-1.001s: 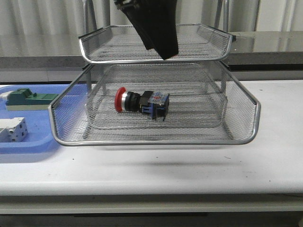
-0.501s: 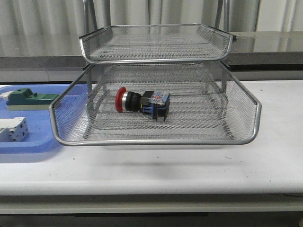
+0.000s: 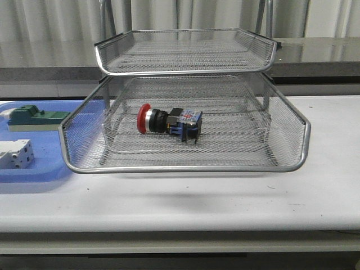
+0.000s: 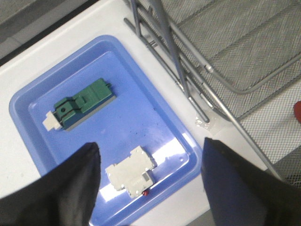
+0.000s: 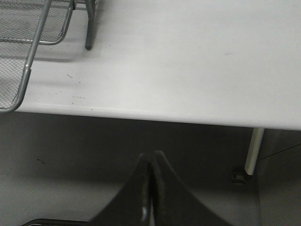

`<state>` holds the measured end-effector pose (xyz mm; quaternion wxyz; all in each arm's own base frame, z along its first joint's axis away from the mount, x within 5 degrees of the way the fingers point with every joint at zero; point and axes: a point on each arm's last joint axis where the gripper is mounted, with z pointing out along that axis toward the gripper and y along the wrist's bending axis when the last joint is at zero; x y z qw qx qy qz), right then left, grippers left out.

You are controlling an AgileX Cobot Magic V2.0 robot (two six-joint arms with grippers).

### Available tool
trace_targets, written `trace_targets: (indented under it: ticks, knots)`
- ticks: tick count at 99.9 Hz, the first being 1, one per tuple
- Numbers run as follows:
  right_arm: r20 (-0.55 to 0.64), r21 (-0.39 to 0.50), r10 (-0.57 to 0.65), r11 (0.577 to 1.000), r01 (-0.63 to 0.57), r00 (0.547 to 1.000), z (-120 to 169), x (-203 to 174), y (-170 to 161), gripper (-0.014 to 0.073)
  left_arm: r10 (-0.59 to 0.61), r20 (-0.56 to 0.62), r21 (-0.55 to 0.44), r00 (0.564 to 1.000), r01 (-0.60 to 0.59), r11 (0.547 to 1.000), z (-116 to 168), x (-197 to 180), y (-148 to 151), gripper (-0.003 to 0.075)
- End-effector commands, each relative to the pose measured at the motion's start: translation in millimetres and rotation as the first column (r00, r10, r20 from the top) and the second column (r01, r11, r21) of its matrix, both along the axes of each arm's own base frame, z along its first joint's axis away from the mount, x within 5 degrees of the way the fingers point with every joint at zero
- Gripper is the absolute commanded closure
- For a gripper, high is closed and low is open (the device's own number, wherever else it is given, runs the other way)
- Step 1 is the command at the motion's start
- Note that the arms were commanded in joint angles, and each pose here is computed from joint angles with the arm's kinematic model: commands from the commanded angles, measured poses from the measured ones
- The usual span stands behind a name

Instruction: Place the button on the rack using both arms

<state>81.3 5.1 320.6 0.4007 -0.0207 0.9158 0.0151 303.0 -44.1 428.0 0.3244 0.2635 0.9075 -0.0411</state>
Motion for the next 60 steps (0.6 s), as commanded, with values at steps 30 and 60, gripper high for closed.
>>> trace_targets:
  ticks: [30, 60]
  knots:
    - [0.087, 0.001, -0.002, 1.000, 0.002, 0.996, 14, 3, 0, 0.0665, 0.277, 0.347, -0.185, 0.896, -0.225, 0.957, -13, -80, 40, 0.0283]
    - [0.087, 0.001, -0.002, 1.000, 0.002, 0.996, 14, 3, 0, 0.0665, 0.397, 0.495, -0.294, 0.773, -0.280, 0.914, -63, -148, 43, 0.0283]
